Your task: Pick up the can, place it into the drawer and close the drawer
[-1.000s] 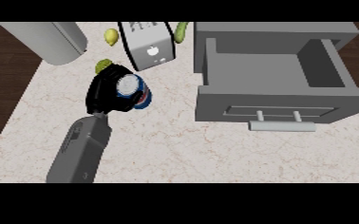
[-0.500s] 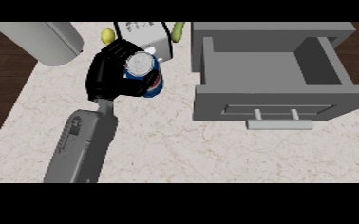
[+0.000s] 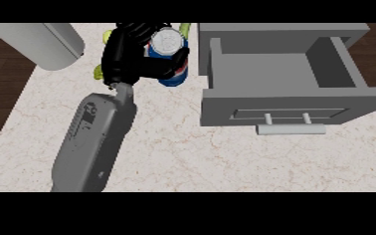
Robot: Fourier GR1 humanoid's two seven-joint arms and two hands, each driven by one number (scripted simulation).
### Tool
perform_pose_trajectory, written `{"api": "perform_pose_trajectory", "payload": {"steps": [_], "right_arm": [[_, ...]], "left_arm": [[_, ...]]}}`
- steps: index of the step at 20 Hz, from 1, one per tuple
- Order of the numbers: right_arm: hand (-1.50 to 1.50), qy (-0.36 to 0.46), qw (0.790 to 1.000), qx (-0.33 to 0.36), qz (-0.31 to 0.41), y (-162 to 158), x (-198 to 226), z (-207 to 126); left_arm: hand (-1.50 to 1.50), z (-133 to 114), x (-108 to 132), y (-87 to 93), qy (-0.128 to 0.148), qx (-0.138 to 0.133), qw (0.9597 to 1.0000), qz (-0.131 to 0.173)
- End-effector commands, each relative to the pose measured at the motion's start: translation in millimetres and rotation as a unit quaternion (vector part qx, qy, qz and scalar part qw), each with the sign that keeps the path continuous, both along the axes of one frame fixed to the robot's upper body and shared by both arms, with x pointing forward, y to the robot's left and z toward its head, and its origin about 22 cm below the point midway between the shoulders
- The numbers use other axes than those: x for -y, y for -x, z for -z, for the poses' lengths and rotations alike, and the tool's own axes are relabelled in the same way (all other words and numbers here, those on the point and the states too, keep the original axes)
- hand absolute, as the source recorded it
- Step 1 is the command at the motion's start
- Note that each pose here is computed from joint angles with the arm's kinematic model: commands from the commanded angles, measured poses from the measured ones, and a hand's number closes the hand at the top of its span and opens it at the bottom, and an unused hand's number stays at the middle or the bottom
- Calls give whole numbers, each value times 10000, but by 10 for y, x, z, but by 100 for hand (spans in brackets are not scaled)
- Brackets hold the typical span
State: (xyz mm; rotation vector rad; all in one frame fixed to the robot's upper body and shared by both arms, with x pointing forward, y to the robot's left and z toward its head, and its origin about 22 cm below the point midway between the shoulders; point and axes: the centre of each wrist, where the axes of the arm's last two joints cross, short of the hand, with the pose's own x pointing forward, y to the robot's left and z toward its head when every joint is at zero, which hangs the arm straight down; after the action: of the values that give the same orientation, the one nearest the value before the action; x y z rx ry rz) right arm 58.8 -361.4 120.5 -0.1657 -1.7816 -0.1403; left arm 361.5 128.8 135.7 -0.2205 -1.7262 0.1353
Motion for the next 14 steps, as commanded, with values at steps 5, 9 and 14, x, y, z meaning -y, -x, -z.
{"api": "perform_pose_trajectory", "payload": {"steps": [5,9,14], "right_arm": [[-150,-34,10000,50,18,-6,29,87],[-150,-8,10000,52,-57,-89,-13,-17],[-150,-37,9999,72,-59,-158,16,10]], "left_arm": [[150,-364,330,-267,-78,44,10000,42],[150,-645,643,-318,-111,47,9999,-52],[150,-487,802,-363,-248,8,9997,46]]}}
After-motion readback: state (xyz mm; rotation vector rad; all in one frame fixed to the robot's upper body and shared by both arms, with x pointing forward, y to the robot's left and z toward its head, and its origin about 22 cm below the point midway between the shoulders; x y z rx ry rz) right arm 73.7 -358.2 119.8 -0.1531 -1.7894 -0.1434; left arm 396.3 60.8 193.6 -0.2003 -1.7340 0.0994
